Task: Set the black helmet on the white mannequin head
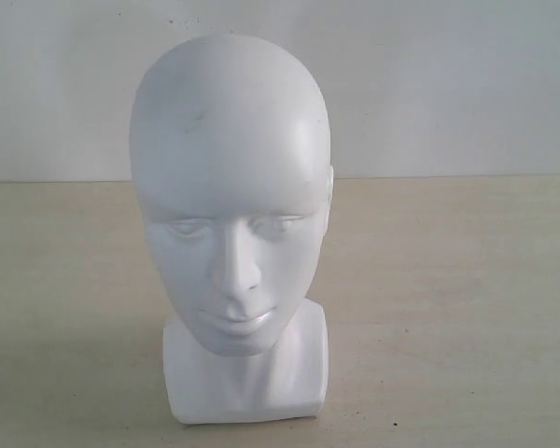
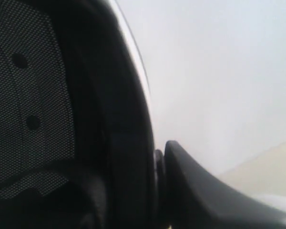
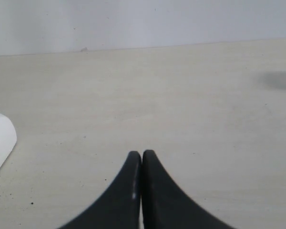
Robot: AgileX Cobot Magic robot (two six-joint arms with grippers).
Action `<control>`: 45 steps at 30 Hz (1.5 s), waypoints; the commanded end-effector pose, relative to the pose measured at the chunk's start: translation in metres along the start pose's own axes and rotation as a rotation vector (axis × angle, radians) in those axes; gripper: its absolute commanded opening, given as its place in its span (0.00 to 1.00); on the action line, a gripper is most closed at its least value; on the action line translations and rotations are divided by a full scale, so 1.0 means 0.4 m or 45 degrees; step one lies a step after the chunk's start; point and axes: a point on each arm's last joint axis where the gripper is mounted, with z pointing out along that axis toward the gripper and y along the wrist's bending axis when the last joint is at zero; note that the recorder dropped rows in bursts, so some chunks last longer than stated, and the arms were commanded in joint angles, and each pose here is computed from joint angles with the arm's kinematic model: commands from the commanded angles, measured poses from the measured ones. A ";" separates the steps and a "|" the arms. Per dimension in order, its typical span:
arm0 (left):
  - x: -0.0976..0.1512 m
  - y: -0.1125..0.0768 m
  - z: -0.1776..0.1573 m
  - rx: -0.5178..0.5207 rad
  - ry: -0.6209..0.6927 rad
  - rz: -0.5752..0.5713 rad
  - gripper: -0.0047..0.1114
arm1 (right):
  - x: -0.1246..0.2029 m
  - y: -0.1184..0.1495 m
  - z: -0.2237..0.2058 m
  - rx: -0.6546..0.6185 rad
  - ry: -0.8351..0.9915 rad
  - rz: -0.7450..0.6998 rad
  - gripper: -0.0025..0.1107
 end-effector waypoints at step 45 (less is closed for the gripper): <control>0.118 -0.094 -0.132 1.003 -1.137 -1.184 0.08 | -0.002 0.000 -0.001 -0.002 -0.015 -0.007 0.02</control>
